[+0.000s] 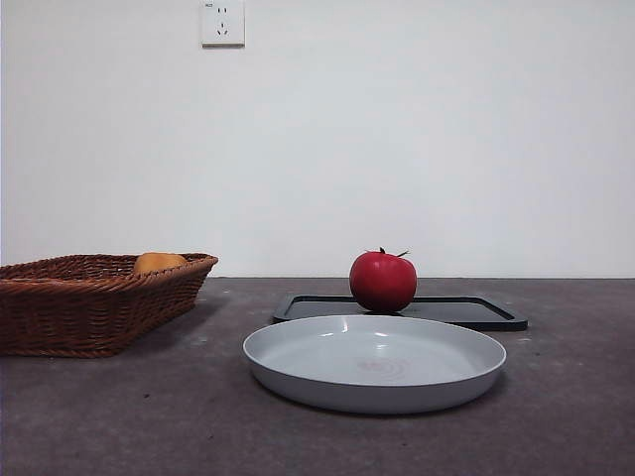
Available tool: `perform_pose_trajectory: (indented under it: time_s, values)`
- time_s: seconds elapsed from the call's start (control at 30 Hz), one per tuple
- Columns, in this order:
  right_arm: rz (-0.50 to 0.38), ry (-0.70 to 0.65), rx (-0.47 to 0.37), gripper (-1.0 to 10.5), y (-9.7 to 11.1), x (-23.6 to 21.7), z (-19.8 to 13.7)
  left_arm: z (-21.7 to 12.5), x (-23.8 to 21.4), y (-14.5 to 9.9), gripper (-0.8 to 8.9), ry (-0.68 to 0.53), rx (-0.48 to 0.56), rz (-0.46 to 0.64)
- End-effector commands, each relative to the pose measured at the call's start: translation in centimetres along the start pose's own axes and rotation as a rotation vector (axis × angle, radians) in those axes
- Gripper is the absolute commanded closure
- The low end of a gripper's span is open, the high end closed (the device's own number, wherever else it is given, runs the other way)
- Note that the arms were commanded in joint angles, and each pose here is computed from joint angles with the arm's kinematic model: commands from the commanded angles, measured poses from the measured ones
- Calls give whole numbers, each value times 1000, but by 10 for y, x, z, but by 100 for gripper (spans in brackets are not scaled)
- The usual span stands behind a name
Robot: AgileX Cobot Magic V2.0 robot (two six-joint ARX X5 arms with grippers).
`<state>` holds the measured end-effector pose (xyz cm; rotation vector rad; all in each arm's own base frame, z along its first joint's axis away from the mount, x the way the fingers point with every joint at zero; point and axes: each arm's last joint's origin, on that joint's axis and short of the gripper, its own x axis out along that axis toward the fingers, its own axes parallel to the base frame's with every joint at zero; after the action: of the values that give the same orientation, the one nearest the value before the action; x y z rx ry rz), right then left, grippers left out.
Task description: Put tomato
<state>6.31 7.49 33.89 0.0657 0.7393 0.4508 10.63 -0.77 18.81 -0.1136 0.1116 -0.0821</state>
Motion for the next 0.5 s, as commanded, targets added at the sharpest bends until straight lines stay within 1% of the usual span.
perform_pose_trajectory:
  time_s: [0.03,0.17,0.33,0.4,0.5]
  values:
    - [10,-10,4,931,2,-1,2,-8,-2,2,807,-31,-32,5]
    - [10,-10,4,931,2,-1,2,-22,-3,3,807,-44,-31,4]
    - [10,-10,4,931,2,-1,2,-27,-7,4,807,-40,-31,4]
    - [10,-10,4,931,2,-1,2,-30,-7,4,807,-25,-31,6]
    - [11,-11,4,931,2,-1,2,-36,-7,5,807,30,-29,13]
